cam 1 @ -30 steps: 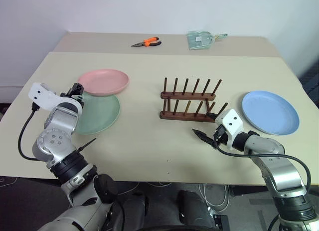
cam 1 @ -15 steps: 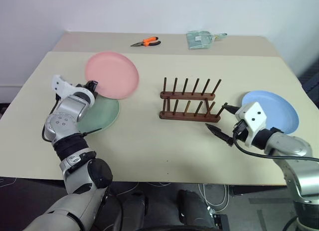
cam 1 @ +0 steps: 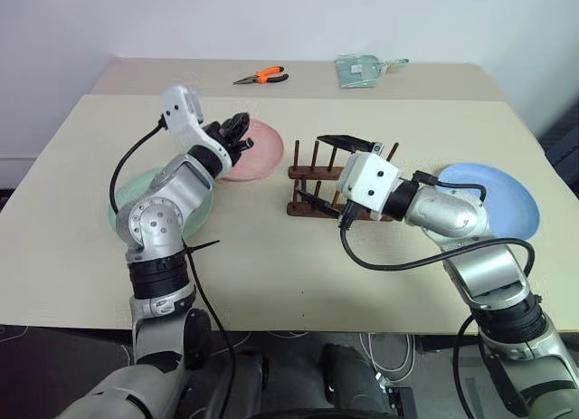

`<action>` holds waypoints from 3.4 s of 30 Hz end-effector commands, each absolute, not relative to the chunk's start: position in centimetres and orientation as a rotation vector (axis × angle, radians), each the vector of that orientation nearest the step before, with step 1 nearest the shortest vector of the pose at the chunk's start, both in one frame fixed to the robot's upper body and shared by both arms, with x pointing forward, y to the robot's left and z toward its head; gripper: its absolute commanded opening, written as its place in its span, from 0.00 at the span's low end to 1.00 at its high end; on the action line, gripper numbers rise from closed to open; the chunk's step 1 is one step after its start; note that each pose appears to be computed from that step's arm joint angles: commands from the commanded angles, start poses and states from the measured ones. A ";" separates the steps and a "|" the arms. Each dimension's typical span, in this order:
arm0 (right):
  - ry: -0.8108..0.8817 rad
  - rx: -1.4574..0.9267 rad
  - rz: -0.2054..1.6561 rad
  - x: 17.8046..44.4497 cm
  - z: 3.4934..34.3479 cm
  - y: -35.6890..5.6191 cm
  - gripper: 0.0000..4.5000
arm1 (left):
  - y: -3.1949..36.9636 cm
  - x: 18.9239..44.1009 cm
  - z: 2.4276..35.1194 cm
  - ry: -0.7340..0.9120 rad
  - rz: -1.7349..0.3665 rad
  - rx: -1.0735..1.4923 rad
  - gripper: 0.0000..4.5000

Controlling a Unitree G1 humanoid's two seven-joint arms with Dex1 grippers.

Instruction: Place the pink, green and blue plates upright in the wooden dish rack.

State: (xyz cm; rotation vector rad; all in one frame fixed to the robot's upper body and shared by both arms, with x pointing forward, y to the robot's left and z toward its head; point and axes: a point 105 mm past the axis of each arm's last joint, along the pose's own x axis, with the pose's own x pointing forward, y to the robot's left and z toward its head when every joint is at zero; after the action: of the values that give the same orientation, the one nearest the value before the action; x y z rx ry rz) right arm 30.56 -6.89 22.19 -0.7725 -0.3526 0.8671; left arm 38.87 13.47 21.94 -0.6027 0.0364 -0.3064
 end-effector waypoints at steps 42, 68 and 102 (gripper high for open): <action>-0.302 -0.821 0.820 30.9 20.8 -9.3 1.00 | 13.6 40.8 19.0 0.254 0.085 -0.840 0.99; -0.268 -0.782 0.780 30.4 19.2 -9.9 1.00 | 18.8 47.3 14.8 0.404 0.171 -0.343 0.80; -0.707 -1.464 0.516 37.6 26.4 -4.1 1.00 | 10.7 39.4 34.2 -0.351 -0.260 -0.280 0.01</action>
State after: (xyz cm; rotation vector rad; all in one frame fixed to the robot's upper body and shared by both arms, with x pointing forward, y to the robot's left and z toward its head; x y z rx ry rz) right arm 37.52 -4.24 25.25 -1.4179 -0.6381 0.5688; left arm 40.56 10.95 32.77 -0.2960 -0.3007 -0.2354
